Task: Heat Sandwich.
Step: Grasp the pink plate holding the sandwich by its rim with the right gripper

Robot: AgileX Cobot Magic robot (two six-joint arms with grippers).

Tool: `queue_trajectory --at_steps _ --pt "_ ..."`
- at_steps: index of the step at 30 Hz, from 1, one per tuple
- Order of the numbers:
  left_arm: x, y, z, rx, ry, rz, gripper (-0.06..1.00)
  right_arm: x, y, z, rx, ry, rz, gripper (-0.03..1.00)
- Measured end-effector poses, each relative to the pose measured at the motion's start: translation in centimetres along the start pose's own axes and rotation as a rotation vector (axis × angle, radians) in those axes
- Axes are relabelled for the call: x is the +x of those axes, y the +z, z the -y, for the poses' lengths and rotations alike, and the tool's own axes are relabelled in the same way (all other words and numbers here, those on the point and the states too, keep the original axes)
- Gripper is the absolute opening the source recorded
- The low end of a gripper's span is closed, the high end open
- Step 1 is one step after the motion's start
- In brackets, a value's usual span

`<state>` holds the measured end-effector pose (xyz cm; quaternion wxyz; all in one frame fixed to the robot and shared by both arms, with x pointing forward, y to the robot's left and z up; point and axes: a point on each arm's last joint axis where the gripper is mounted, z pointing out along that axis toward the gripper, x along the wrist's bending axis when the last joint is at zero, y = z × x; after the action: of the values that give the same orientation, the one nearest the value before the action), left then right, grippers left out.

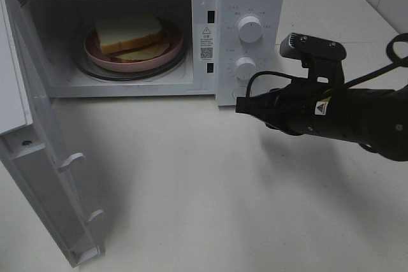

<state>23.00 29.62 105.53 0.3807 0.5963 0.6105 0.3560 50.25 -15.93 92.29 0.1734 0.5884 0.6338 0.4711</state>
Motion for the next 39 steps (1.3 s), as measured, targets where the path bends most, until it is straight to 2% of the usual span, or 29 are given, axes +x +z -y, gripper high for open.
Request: queue_trajectory --at_steps 8,12,14,15,16,18,20,21,25,33,35,37,38,39 --pt "0.0 0.0 0.0 0.0 0.0 0.0 0.57 0.7 -3.0 -1.5 0.069 -0.155 0.013 0.1" --pt "0.0 0.0 0.0 0.0 0.0 0.0 0.57 1.0 -4.3 -2.2 0.077 -0.259 0.009 0.17" --pt "0.0 0.0 0.0 0.0 0.0 0.0 0.57 1.1 -4.9 -2.4 0.097 -0.317 0.01 0.23" --pt "0.0 0.0 0.0 0.0 0.0 0.0 0.57 1.2 -5.2 -2.8 0.13 -0.36 0.014 0.3" --pt "0.0 0.0 0.0 0.0 0.0 0.0 0.57 1.2 -5.2 -2.8 0.13 -0.36 0.014 0.3" --pt "0.0 0.0 0.0 0.0 0.0 0.0 0.57 1.5 -5.3 -3.2 0.166 -0.393 0.017 0.38" --pt "0.0 0.0 0.0 0.0 0.0 0.0 0.57 1.9 -5.2 -4.1 0.219 -0.434 0.02 0.5" --pt "0.0 0.0 0.0 0.0 0.0 0.0 0.57 1.9 -5.2 -4.1 0.219 -0.434 0.02 0.5" --pt "0.0 0.0 0.0 0.0 0.0 0.0 0.57 2.8 -5.4 -6.2 0.26 -0.536 0.01 0.62" --pt "0.0 0.0 0.0 0.0 0.0 0.0 0.57 3.9 -5.7 -8.6 0.267 -0.678 -0.011 0.68" --pt "0.0 0.0 0.0 0.0 0.0 0.0 0.57 4.1 -6.0 -9.2 0.275 -0.781 -0.026 0.69" --pt "0.0 0.0 0.0 0.0 0.0 0.0 0.57 4.1 -6.0 -9.2 0.281 -0.827 -0.033 0.69" --pt "0.0 0.0 0.0 0.0 0.0 0.0 0.57 4.1 -6.0 -9.2 0.293 -0.925 -0.048 0.69" --pt "0.0 0.0 0.0 0.0 0.0 0.0 0.57 4.1 -6.1 -9.2 0.296 -0.967 -0.055 0.69"
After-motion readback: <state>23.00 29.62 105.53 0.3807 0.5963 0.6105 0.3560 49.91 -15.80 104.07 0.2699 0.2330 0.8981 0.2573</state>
